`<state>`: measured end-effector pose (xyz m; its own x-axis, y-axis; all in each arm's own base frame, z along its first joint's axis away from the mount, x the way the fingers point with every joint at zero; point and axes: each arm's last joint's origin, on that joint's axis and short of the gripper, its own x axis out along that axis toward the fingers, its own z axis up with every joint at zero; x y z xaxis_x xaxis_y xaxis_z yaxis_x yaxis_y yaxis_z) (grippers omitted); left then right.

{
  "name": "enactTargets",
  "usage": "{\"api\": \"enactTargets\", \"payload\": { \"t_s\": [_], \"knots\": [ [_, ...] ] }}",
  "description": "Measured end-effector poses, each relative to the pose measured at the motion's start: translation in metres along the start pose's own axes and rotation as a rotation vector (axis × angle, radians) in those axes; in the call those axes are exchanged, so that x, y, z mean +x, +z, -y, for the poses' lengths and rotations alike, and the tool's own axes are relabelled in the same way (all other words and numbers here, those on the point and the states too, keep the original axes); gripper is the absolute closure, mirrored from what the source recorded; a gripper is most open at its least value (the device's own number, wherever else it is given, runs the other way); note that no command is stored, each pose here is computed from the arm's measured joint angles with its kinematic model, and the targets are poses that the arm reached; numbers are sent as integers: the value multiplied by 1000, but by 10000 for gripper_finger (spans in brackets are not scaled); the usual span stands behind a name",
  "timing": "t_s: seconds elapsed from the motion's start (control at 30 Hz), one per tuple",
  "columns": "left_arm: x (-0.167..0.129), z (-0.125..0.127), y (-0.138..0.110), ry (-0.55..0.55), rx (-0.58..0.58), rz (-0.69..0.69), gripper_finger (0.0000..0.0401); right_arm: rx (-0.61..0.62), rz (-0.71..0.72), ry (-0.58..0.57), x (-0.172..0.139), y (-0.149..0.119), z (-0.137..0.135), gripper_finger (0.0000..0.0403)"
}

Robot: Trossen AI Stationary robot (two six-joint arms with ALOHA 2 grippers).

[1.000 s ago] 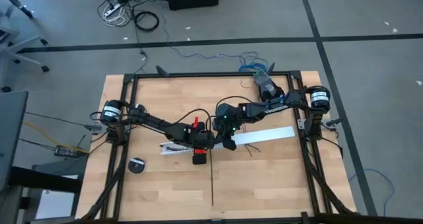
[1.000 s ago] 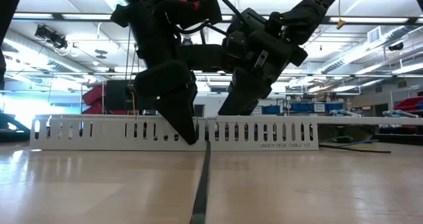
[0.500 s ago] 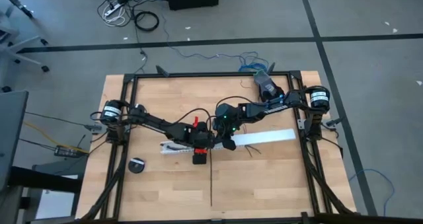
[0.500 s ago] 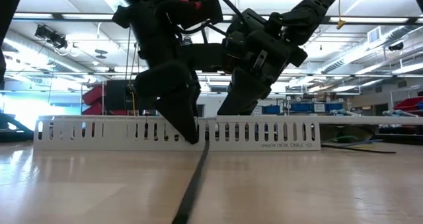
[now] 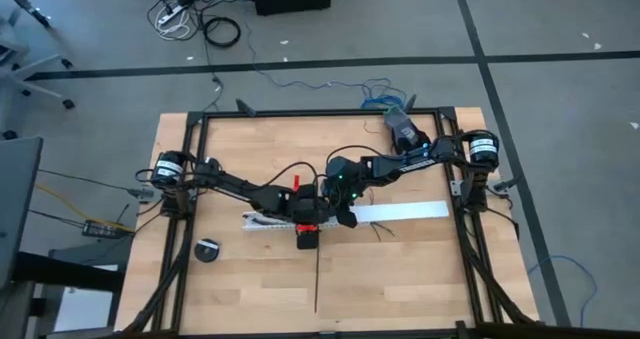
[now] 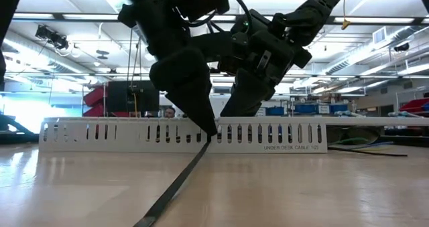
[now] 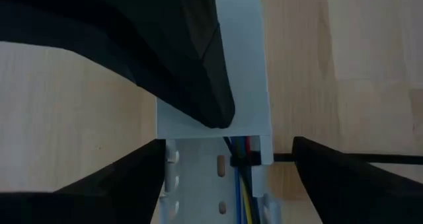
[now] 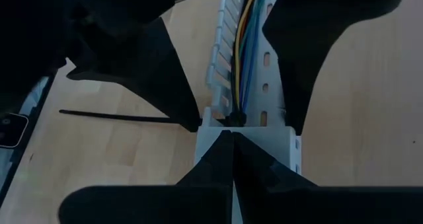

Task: Ziptie cables
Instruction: Close the lid on the cable duct

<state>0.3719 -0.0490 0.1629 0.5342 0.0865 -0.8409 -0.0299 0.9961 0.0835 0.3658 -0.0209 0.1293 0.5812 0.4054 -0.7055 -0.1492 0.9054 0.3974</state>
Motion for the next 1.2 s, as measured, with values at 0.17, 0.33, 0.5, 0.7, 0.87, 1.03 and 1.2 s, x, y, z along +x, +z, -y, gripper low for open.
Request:
{"api": "enactTargets", "payload": {
  "t_s": [0.17,0.33,0.5,0.7,0.87,1.03,1.2],
  "knots": [
    [0,0,-1,17,0,-8,89,0,-1,-1,0,0,0,402],
    [1,-1,-1,40,1,-8,113,2,0,-1,0,0,0,402],
    [1,-1,-2,55,2,-7,158,2,0,-1,0,0,0,402],
    [1,-1,-1,55,-1,-3,190,-6,4,8,0,0,0,402],
    [1,-1,-1,55,0,0,191,-10,7,12,0,1,0,402],
    [1,-1,-1,56,24,1,178,-17,7,16,0,1,0,403],
    [2,-1,-1,56,45,-1,139,-18,7,17,1,0,0,403]
  ]
}}
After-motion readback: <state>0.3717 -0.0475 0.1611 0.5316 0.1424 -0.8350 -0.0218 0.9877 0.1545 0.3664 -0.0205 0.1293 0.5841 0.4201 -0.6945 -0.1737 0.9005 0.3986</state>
